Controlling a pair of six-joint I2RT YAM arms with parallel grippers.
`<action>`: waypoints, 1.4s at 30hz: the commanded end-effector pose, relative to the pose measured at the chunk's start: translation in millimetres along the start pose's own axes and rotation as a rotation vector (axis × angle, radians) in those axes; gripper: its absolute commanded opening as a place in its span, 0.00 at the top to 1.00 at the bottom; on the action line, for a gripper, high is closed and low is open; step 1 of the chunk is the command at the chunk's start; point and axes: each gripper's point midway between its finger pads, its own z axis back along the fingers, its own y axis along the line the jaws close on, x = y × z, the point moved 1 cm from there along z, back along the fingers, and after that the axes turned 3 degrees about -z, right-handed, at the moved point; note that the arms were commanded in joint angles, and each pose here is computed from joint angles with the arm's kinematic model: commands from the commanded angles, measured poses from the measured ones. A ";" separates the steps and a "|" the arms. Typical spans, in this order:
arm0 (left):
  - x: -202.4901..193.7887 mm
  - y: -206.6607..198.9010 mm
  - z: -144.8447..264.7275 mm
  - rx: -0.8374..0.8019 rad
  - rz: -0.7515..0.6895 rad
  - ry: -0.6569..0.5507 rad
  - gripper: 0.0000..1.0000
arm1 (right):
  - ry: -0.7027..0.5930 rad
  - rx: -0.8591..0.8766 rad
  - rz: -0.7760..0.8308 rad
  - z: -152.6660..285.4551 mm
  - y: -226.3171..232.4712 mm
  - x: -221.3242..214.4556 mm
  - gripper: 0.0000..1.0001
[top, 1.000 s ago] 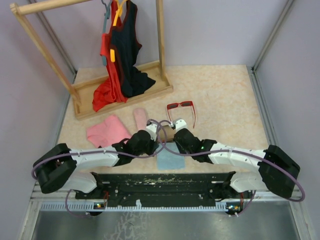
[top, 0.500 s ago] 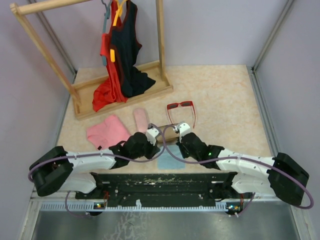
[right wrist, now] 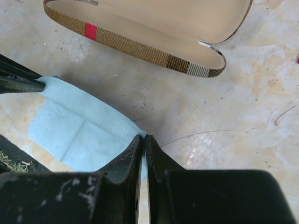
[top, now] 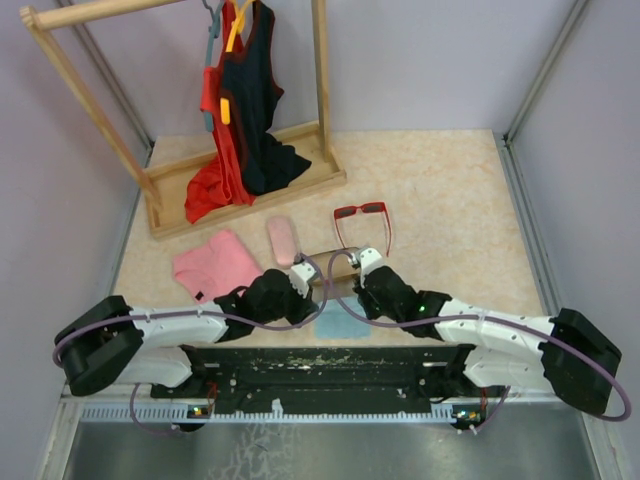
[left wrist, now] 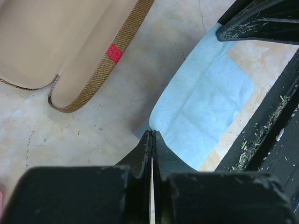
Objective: Organize the sunglasses
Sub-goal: Fold the glasses cleaning cloth at the center of the board.
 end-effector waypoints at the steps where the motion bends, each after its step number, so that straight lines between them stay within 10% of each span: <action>1: 1.3 -5.9 0.2 -0.037 -0.002 -0.015 1.00 | -0.020 0.033 -0.043 6.8 5.8 4.2 0.91; 31: -18.5 -22.5 -0.7 -0.137 -0.001 0.043 1.00 | 0.114 0.060 -0.118 8.1 13.3 -24.4 0.80; 42: -20.6 -30.4 3.2 -0.184 -0.002 0.038 0.85 | 0.095 0.107 -0.143 19.0 18.4 -22.0 0.72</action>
